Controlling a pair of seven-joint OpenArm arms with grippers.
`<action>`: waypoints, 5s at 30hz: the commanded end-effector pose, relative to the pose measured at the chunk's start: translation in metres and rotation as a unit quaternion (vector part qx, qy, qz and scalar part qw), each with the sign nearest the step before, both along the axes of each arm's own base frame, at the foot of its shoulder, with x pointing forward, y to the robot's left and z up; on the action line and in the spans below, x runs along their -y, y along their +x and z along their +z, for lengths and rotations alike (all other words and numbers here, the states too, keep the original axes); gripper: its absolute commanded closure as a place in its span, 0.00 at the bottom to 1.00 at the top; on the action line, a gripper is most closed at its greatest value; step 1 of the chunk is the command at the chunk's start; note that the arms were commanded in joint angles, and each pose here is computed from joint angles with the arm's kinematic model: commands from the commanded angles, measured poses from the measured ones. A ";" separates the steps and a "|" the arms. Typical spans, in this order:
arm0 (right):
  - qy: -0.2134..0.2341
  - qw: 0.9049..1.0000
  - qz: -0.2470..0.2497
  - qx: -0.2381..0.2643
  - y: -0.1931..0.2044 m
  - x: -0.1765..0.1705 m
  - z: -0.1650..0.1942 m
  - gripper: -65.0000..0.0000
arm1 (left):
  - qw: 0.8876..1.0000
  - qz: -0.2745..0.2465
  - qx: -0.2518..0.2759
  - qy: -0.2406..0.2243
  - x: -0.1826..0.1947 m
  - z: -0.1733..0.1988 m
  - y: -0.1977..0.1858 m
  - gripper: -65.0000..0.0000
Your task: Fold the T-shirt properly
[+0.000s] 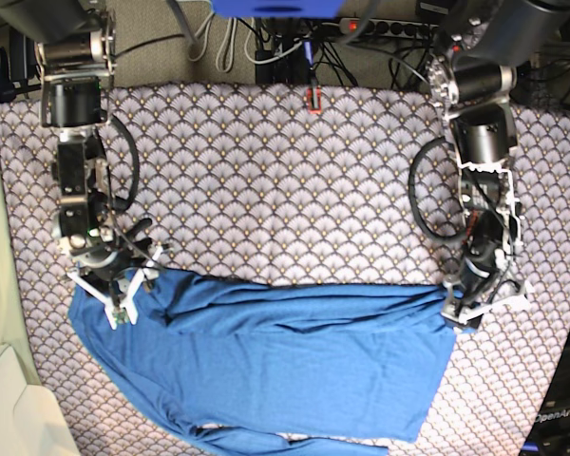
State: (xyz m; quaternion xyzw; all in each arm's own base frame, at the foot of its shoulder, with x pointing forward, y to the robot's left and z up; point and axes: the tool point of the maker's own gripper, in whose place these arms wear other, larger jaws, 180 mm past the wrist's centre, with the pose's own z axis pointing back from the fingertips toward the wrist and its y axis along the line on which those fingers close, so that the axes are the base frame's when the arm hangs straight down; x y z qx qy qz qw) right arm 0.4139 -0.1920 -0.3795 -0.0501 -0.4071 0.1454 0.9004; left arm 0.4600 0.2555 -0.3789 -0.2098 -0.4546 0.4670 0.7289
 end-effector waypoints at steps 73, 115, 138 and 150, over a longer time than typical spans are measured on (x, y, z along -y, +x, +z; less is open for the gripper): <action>-0.001 1.000 0.000 0.022 0.007 0.004 0.013 0.49 | 0.999 0.033 0.012 -0.005 -0.010 0.004 0.019 0.74; -0.002 1.000 0.002 0.022 0.007 0.003 0.012 0.48 | 0.997 -0.045 -0.009 -0.060 0.033 0.010 0.031 0.92; -0.002 1.000 0.000 0.020 0.006 0.005 0.012 0.48 | 0.886 -0.348 -0.050 0.301 0.139 0.033 0.035 0.88; -0.002 1.000 -0.001 0.022 0.006 0.006 0.012 0.48 | 0.829 -0.367 -0.153 0.392 0.100 0.013 0.018 0.88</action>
